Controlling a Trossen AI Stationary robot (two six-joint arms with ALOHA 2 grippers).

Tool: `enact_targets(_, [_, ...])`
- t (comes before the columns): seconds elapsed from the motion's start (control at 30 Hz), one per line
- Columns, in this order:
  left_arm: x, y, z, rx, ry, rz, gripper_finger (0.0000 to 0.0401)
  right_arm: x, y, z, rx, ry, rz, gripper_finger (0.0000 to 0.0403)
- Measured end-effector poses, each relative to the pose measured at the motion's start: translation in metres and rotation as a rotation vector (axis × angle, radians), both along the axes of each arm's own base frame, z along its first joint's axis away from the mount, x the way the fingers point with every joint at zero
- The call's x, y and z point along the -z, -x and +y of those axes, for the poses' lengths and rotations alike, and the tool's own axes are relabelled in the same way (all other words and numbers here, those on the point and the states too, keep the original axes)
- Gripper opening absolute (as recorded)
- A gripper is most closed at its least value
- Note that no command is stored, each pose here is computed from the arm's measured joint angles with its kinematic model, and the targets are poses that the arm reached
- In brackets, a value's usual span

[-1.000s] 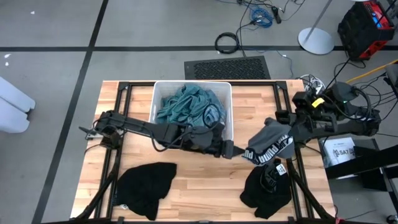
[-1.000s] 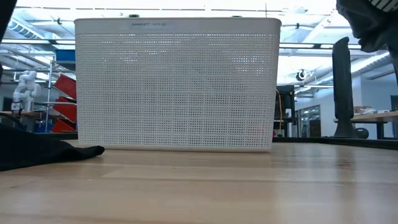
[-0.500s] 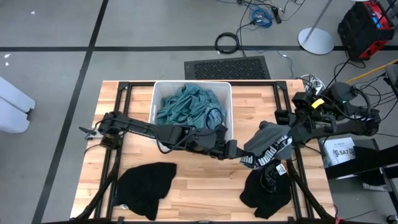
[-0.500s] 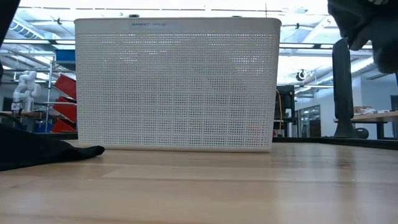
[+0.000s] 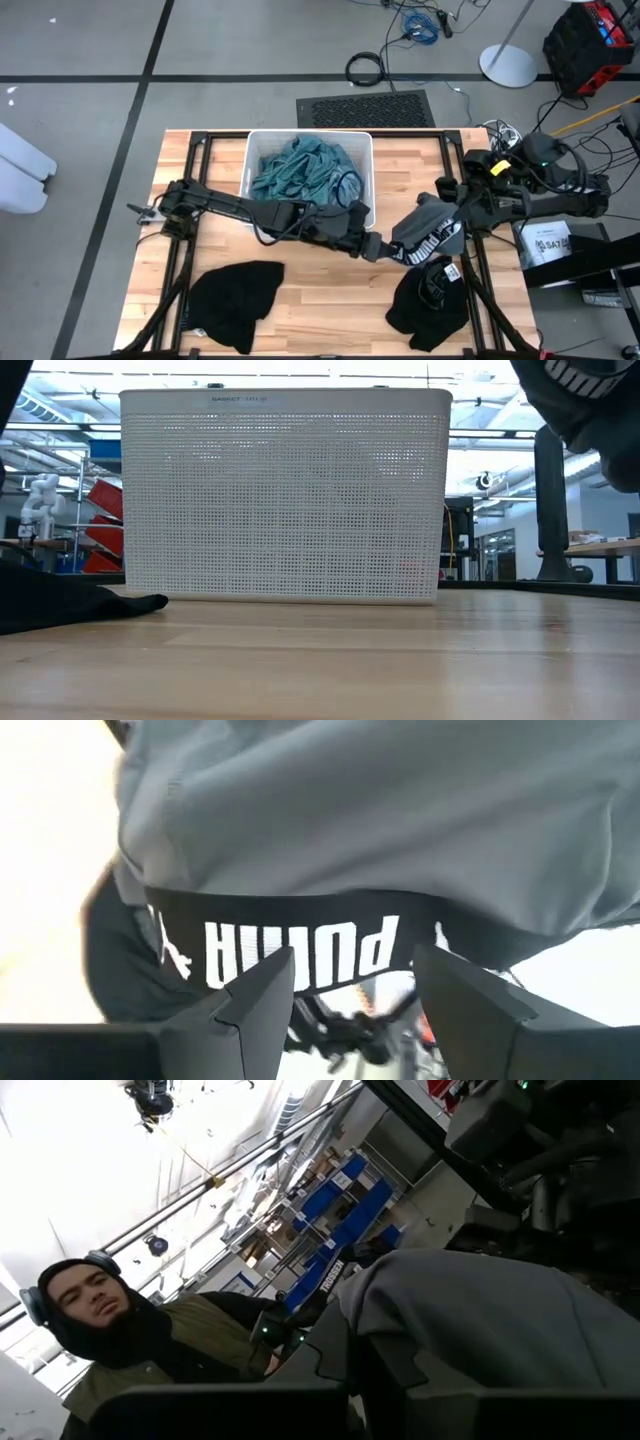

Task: Sort clothes
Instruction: Put the gray boxer into the white laundry bin

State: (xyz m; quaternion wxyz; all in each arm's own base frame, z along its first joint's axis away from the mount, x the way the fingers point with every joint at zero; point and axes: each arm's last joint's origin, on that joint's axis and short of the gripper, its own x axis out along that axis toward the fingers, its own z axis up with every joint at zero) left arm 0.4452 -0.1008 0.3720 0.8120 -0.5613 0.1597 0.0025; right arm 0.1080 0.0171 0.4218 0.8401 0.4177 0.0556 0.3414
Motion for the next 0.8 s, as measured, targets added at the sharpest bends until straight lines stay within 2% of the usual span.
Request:
enact_targets(0.13, [0.001, 0.001, -0.002, -0.006, -0.118, -0.012, 0.0215, 0.001, -0.004, 0.0, 0.001, 0.001, 0.012, 0.0])
enact_targets(0.27, [0.001, 0.003, -0.01, 0.064, -0.339, -0.052, 0.0215, 0.002, -0.007, -0.001, 0.027, -0.005, 0.017, 0.0])
enact_targets(0.33, [0.001, 0.004, -0.016, 0.071, -0.416, -0.057, 0.0215, 0.002, -0.007, -0.001, 0.028, -0.012, 0.023, 0.0])
enact_targets(0.57, [0.001, 0.004, -0.015, 0.026, -0.446, -0.052, 0.0215, 0.001, -0.007, -0.001, 0.05, -0.029, 0.025, 0.0])
enact_targets(0.6, [0.001, 0.004, -0.015, 0.021, -0.475, -0.057, 0.0215, 0.001, -0.007, -0.001, 0.056, -0.03, 0.026, 0.0])
enact_targets(0.67, [-0.001, 0.005, -0.019, 0.023, -0.588, -0.081, 0.0215, 0.001, -0.008, -0.002, 0.077, -0.036, 0.027, 0.0])
enact_targets(0.8, [-0.017, 0.016, -0.044, -0.013, -0.955, -0.117, 0.0215, 0.001, -0.009, -0.004, 0.136, -0.066, 0.035, 0.0])
